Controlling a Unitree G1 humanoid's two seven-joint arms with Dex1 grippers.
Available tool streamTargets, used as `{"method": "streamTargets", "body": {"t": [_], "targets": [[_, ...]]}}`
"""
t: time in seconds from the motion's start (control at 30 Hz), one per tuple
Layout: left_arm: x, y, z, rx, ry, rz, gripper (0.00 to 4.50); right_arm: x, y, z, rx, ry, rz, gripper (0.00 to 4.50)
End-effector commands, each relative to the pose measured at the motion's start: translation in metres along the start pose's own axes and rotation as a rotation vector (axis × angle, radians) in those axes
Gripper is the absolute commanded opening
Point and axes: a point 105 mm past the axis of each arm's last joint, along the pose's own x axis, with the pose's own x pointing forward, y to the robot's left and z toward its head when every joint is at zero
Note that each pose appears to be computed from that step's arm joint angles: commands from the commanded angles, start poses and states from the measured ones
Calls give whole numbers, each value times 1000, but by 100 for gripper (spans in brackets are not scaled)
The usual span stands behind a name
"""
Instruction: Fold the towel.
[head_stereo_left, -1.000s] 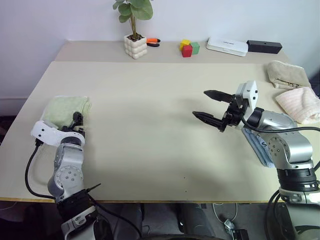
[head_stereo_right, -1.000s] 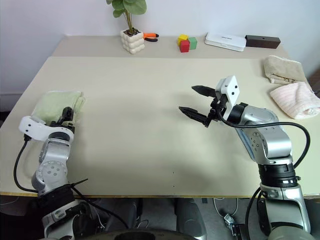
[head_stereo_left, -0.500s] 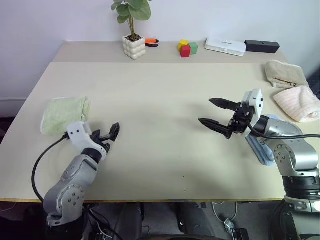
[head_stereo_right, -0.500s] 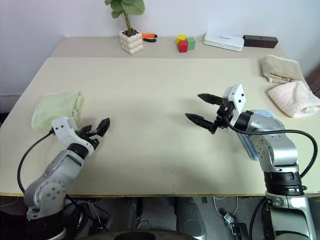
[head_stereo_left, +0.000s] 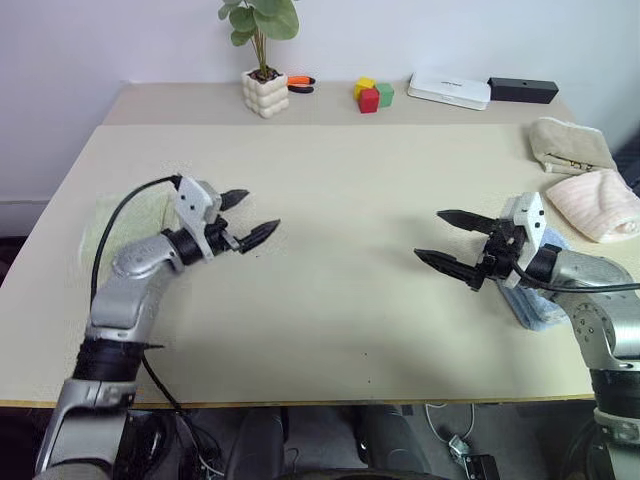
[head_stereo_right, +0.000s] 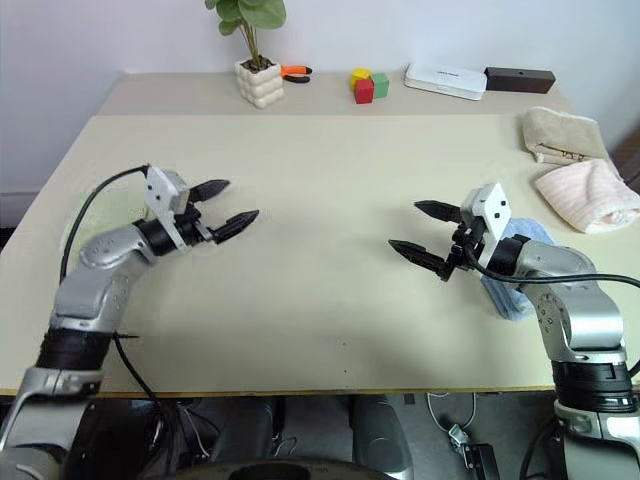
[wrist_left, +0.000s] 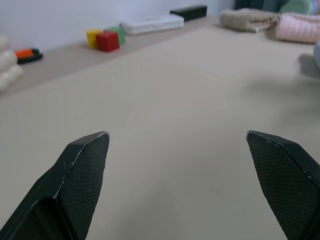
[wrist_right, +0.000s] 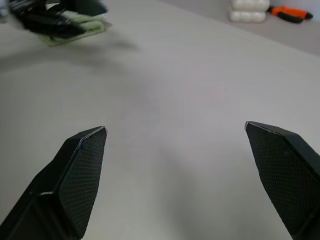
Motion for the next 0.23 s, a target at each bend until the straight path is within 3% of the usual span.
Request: {"method": "streamTargets", "body": {"t": [0.03,0.23], "targets": [[-4,15,16,26,-57,-10,448,-11,-7,16,-49,-23,-48,450],[0,17,11,23,-71,30,448,-10,-12,21,-67,-13,-58,450]]}}
